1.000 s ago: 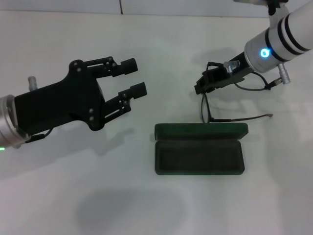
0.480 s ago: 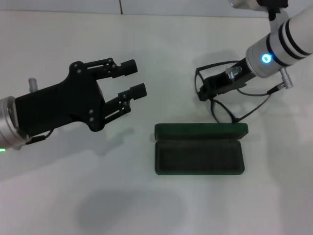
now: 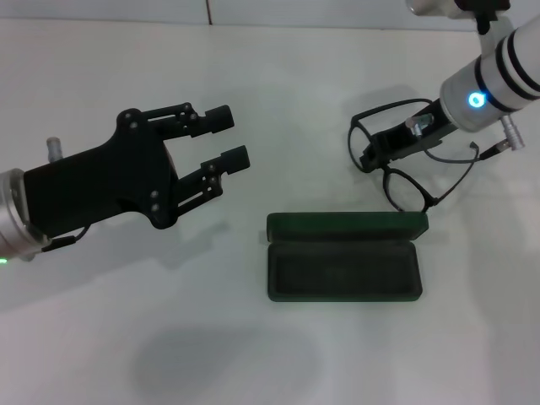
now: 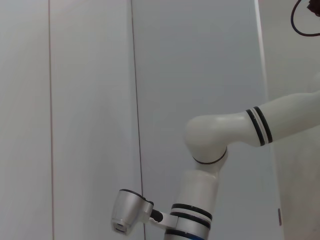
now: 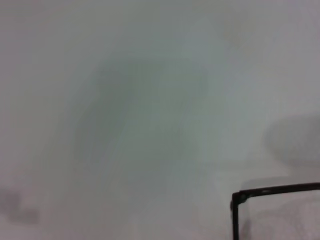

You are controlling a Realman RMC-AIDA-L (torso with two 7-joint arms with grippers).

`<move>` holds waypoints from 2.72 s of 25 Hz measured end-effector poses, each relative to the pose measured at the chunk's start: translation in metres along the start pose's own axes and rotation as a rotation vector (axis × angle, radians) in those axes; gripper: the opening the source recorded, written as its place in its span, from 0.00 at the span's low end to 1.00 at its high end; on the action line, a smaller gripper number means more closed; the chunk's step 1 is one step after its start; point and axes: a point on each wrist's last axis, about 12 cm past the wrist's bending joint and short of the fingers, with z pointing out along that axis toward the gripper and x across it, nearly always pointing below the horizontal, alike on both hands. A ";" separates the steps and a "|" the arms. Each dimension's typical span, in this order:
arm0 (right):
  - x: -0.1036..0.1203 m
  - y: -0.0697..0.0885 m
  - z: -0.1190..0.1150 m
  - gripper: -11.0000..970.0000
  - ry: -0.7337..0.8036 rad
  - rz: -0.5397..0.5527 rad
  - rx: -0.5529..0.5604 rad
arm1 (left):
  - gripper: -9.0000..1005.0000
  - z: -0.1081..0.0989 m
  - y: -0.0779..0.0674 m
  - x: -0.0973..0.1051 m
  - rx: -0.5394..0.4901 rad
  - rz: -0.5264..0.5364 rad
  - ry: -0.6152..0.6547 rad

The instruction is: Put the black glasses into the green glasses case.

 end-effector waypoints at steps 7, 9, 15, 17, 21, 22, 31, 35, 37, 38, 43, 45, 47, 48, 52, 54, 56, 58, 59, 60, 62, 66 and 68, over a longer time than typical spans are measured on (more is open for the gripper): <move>0.001 -0.006 -0.005 0.18 0.025 -0.016 0.029 | 0.43 0.001 0.000 0.001 0.002 -0.011 -0.002; 0.000 -0.004 -0.006 0.20 0.026 -0.027 0.028 | 0.43 0.001 0.000 0.001 0.002 -0.012 -0.002; -0.004 -0.002 -0.008 0.24 0.031 -0.066 0.054 | 0.43 0.002 0.000 0.001 0.003 -0.012 -0.003; -0.004 -0.002 -0.009 0.25 0.031 -0.070 0.056 | 0.43 0.002 0.000 0.001 0.003 -0.011 -0.004; -0.004 -0.002 -0.009 0.28 0.039 -0.083 0.072 | 0.43 0.002 0.000 0.001 0.002 -0.011 -0.004; -0.003 -0.002 -0.009 0.28 0.041 -0.084 0.073 | 0.43 0.002 0.000 0.001 0.000 -0.011 -0.005; -0.003 0.003 -0.013 0.29 0.075 -0.100 0.049 | 0.43 0.000 0.001 0.003 -0.024 -0.028 -0.014; -0.004 0.003 -0.014 0.29 0.075 -0.103 0.051 | 0.43 0.000 0.001 0.004 -0.024 -0.031 -0.015; -0.003 0.002 -0.014 0.29 0.081 -0.107 0.060 | 0.43 0.000 0.000 0.004 -0.025 -0.033 -0.015; -0.002 0.002 -0.014 0.29 0.087 -0.110 0.065 | 0.43 -0.001 0.000 0.004 -0.026 -0.033 -0.015; 0.001 -0.001 -0.013 0.24 0.090 -0.107 0.072 | 0.43 -0.001 -0.001 0.005 -0.030 -0.039 -0.018; 0.001 -0.002 -0.013 0.21 0.088 -0.109 0.077 | 0.43 -0.001 -0.001 0.005 -0.031 -0.039 -0.018; 0.000 -0.003 -0.013 0.19 0.087 -0.133 0.106 | 0.43 -0.001 -0.001 0.007 -0.032 -0.044 -0.018; 0.000 -0.004 -0.013 0.18 0.087 -0.149 0.121 | 0.43 -0.001 -0.002 0.007 -0.031 -0.047 -0.019; 0.003 -0.009 -0.019 0.16 0.046 -0.202 0.163 | 0.43 0.000 -0.003 0.009 -0.035 -0.061 -0.025; 0.006 -0.011 -0.027 0.14 -0.006 -0.210 0.165 | 0.43 -0.001 -0.003 0.009 -0.042 -0.063 -0.033; 0.010 -0.010 -0.039 0.13 -0.080 -0.236 0.165 | 0.43 -0.002 -0.003 0.008 -0.057 -0.063 -0.049; 0.016 -0.008 -0.053 0.13 -0.156 -0.267 0.173 | 0.43 -0.002 -0.001 0.007 -0.079 -0.069 -0.077; 0.021 -0.008 -0.059 0.12 -0.185 -0.276 0.176 | 0.43 -0.001 0.001 0.006 -0.086 -0.071 -0.089; 0.027 -0.006 -0.069 0.12 -0.231 -0.305 0.176 | 0.43 0.000 0.004 0.005 -0.094 -0.073 -0.104; 0.041 -0.002 -0.084 0.12 -0.311 -0.364 0.159 | 0.43 0.003 0.010 0.001 -0.112 -0.083 -0.139; 0.063 0.020 -0.106 0.12 -0.462 -0.550 0.049 | 0.43 0.000 0.019 -0.011 -0.159 -0.143 -0.240; 0.072 0.033 -0.111 0.12 -0.504 -0.666 -0.039 | 0.42 -0.002 0.021 -0.015 -0.176 -0.150 -0.276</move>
